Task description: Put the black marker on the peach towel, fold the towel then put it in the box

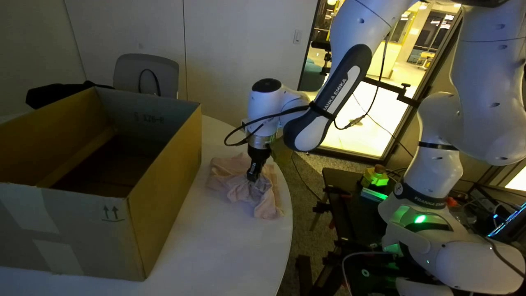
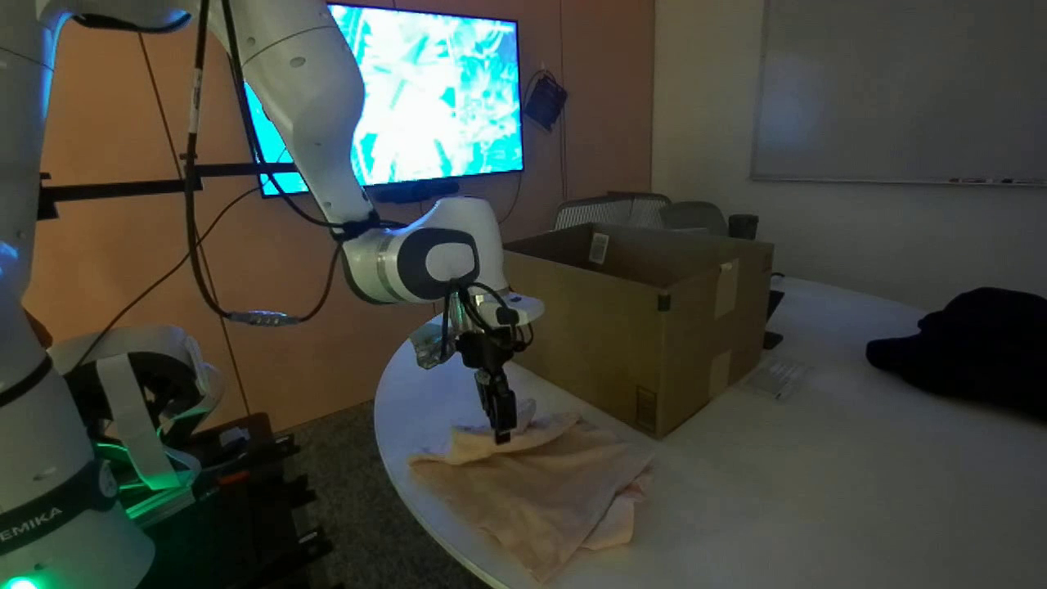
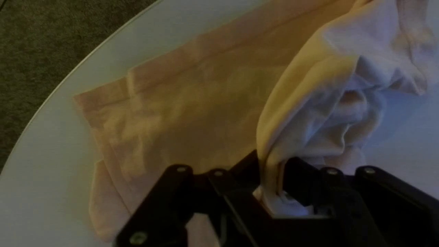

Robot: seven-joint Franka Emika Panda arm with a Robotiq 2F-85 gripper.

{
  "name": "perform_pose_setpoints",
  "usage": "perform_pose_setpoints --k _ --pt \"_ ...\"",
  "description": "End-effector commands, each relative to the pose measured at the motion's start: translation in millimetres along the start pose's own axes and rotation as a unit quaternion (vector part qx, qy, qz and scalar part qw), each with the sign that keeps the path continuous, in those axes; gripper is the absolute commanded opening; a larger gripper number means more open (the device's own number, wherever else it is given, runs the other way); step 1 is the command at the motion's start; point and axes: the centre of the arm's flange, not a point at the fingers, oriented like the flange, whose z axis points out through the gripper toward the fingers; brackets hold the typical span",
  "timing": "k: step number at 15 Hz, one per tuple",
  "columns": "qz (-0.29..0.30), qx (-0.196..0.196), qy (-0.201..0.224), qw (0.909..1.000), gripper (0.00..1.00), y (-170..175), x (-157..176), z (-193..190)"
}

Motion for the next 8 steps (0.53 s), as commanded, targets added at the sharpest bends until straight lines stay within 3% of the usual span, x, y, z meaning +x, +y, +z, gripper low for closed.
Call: perform_pose_setpoints --k 1,8 --pt "0.027 0.001 -0.01 0.9996 0.4 2 -1 11" --pt "0.07 0.017 0.006 0.9974 0.98 31 -8 -13"
